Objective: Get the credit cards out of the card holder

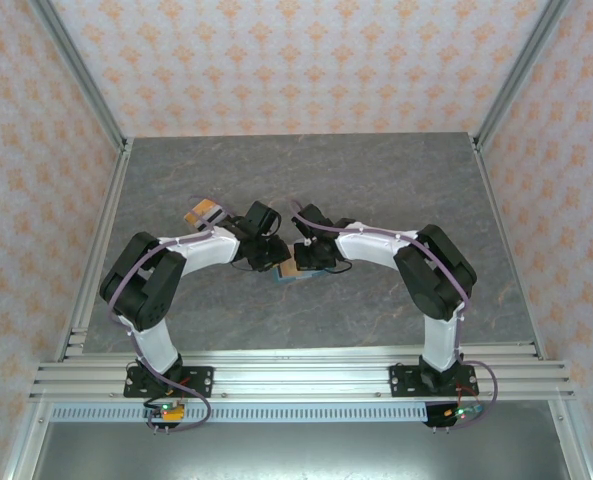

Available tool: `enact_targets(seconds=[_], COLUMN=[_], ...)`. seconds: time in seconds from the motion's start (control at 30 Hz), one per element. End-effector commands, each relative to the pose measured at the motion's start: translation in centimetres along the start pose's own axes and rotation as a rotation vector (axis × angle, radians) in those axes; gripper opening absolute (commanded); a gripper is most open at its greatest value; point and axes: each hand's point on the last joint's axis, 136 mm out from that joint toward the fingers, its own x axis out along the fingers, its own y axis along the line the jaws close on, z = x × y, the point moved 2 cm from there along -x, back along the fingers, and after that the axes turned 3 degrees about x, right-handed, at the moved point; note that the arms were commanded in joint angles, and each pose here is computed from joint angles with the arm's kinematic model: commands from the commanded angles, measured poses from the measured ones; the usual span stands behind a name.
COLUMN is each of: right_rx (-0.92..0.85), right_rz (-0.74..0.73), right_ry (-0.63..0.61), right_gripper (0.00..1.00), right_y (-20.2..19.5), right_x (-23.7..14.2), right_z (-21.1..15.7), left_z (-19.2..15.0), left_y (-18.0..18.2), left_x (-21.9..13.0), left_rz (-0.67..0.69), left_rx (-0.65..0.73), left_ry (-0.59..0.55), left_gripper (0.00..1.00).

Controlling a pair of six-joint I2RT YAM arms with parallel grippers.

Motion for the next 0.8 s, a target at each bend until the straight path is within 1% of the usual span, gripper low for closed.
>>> enact_targets(seconds=[0.0,0.1,0.2,0.4,0.5,0.57,0.67,0.77], right_rx=[0.024,0.024,0.023,-0.021,-0.016,-0.003,0.036,0.081], right_rz=[-0.05,-0.035,0.047,0.204,0.207,0.18,0.141,0.127], right_ry=[0.076,0.07,0.048,-0.077,-0.176,-0.229,-0.293,-0.34], right_gripper=[0.15,0.18,0.27,0.44,0.52,0.56,0.58,0.58], right_y=[-1.8,-1.6,-0.5,1.9,1.5,0.7,-0.8,-2.0], right_x=[1.6,1.3,-0.4,-5.2,-7.0,-7.8,-8.5,-9.2], right_z=[-2.2,-2.2,-1.7,-0.7,0.0,0.3,0.8,1.2], left_z=[0.3,0.3,0.2,0.0,0.2,0.3,0.2,0.2], left_y=[-1.7,-1.5,-0.6,1.0,0.8,0.0,-2.1,-4.6], left_x=[-0.9,-1.0,-1.4,-3.4,-4.1,-4.1,-3.5,-2.9], left_rz=[-0.048,-0.031,0.021,0.145,0.169,0.139,0.024,-0.108], left_rx=[0.044,0.045,0.052,0.134,0.166,0.163,0.135,0.1], left_ry=[-0.011,-0.014,-0.018,-0.017,-0.008,-0.001,0.023,0.038], left_gripper=[0.2,0.12,0.08,0.06,0.06,0.08,0.18,0.31])
